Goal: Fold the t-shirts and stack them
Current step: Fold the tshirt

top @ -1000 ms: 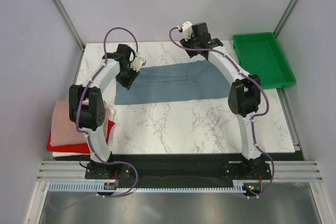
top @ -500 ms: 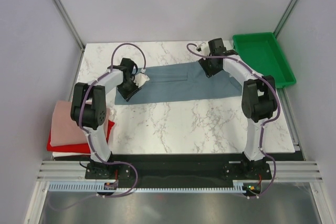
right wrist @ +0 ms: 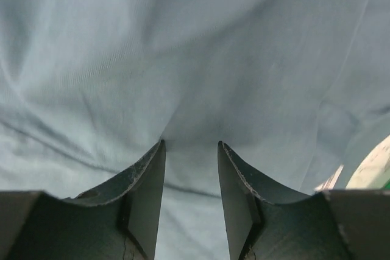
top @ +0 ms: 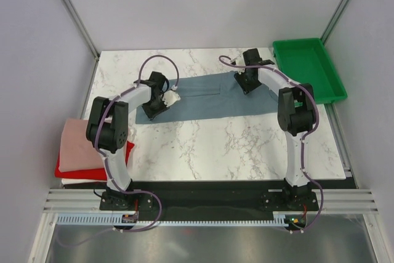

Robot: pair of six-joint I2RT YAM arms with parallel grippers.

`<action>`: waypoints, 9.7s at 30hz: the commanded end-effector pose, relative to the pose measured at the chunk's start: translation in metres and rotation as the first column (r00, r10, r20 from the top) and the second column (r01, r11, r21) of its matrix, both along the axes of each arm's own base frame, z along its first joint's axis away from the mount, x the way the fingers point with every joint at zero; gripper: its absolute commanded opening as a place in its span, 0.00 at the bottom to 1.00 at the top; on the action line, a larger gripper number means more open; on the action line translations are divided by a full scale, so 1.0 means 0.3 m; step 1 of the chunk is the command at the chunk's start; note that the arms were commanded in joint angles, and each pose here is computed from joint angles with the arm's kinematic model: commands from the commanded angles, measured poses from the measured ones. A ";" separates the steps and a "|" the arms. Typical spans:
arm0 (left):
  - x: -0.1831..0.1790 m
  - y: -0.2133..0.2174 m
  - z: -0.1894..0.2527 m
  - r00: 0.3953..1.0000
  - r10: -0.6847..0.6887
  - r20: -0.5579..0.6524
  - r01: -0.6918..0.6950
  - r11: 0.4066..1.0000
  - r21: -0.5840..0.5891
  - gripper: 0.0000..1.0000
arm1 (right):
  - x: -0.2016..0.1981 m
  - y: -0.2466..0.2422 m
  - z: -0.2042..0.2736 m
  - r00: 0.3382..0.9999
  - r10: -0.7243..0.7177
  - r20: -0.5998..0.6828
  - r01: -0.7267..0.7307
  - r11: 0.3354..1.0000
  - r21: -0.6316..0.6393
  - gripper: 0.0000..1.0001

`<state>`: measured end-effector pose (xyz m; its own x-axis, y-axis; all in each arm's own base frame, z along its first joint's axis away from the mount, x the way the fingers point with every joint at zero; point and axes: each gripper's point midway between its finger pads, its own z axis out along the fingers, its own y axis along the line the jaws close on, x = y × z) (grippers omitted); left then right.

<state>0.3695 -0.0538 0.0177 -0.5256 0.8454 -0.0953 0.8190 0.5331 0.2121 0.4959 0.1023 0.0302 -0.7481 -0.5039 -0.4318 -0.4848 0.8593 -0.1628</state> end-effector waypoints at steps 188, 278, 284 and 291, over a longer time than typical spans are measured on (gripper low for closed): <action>0.496 -0.762 0.154 0.895 0.267 -0.358 -0.443 0.441 -0.780 0.38 | 0.095 0.181 0.165 0.982 0.154 0.108 -0.156 0.988 0.009 0.52; -0.630 -0.636 0.118 0.486 0.493 -0.722 -0.866 0.384 -0.320 0.64 | -1.193 0.129 0.114 0.620 -0.170 -0.766 0.632 0.687 0.359 0.61; -0.711 -0.662 0.053 0.442 0.509 -0.738 -0.875 0.425 -0.231 0.58 | -1.226 0.109 0.072 0.623 -0.221 -0.751 0.622 0.721 0.305 0.62; -0.774 -0.684 0.023 0.452 0.503 -0.737 -0.859 0.467 -0.208 0.54 | -1.230 0.084 0.023 0.585 -0.278 -0.761 0.645 0.729 0.229 0.62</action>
